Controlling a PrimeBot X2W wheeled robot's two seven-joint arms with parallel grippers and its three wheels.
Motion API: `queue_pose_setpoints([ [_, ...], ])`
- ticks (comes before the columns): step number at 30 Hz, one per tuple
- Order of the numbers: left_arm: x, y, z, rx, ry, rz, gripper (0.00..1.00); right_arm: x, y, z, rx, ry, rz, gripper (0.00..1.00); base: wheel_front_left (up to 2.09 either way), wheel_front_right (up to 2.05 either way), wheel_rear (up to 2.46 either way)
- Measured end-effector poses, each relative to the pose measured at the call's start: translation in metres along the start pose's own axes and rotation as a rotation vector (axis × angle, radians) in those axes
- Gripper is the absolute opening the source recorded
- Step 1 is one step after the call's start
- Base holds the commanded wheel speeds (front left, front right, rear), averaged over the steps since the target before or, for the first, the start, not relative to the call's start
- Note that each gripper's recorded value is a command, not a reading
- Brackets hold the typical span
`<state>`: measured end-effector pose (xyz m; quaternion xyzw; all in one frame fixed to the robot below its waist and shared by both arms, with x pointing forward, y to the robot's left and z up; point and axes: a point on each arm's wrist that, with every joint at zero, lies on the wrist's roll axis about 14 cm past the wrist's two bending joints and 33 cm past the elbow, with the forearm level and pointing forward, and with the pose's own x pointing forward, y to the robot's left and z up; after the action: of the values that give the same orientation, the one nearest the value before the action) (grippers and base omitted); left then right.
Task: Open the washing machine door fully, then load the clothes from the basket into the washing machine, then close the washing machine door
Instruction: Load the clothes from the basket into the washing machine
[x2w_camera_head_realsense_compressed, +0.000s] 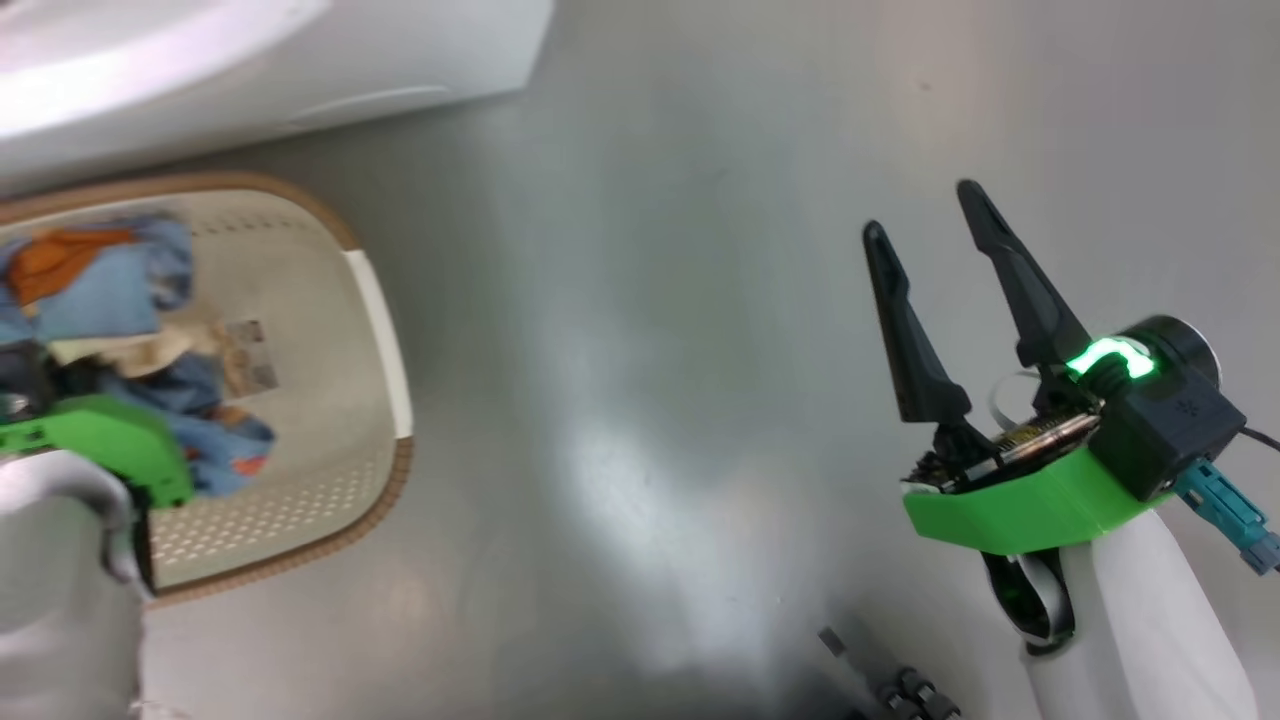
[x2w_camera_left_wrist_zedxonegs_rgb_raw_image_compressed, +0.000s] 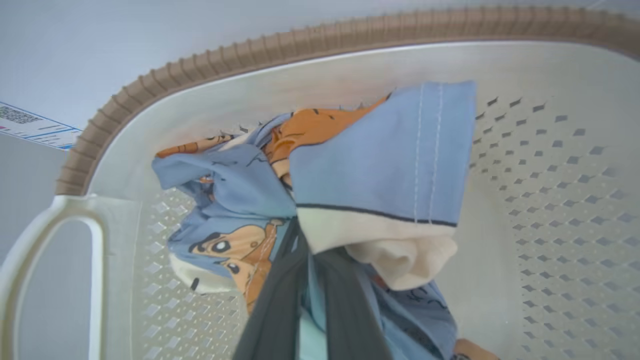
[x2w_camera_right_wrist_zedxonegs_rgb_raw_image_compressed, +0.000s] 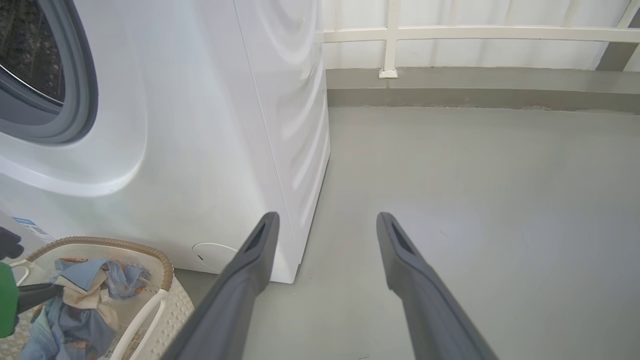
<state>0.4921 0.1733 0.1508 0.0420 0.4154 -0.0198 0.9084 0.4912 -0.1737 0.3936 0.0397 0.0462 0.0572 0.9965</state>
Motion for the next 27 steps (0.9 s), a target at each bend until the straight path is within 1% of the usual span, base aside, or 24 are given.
queue_pose_setpoints([
  [1, -0.009, -0.006, 0.016, -0.030, -0.057, -0.007, 0.00, -0.002, 0.001, 0.003, -0.010, -0.002, 0.008, 1.00, 0.00, 0.00, 0.00],
  [4, -0.025, -0.009, 0.038, -0.065, -0.138, -0.009, 0.00, -0.006, 0.005, 0.008, -0.012, -0.008, 0.020, 1.00, 0.00, 0.00, 0.00],
  [12, -0.086, -0.011, 0.070, -0.148, -0.303, -0.001, 0.00, -0.021, 0.017, 0.022, -0.024, -0.020, 0.052, 1.00, 0.00, 0.00, 0.00],
  [20, -0.153, -0.005, 0.106, -0.180, -0.486, 0.009, 0.00, -0.036, 0.028, 0.045, -0.022, -0.063, 0.072, 1.00, 0.00, 0.00, 0.00],
  [27, -0.211, -0.003, 0.115, -0.168, -0.599, -0.001, 0.00, -0.061, 0.039, 0.062, -0.008, -0.087, 0.081, 1.00, 0.00, 0.00, 0.00],
])
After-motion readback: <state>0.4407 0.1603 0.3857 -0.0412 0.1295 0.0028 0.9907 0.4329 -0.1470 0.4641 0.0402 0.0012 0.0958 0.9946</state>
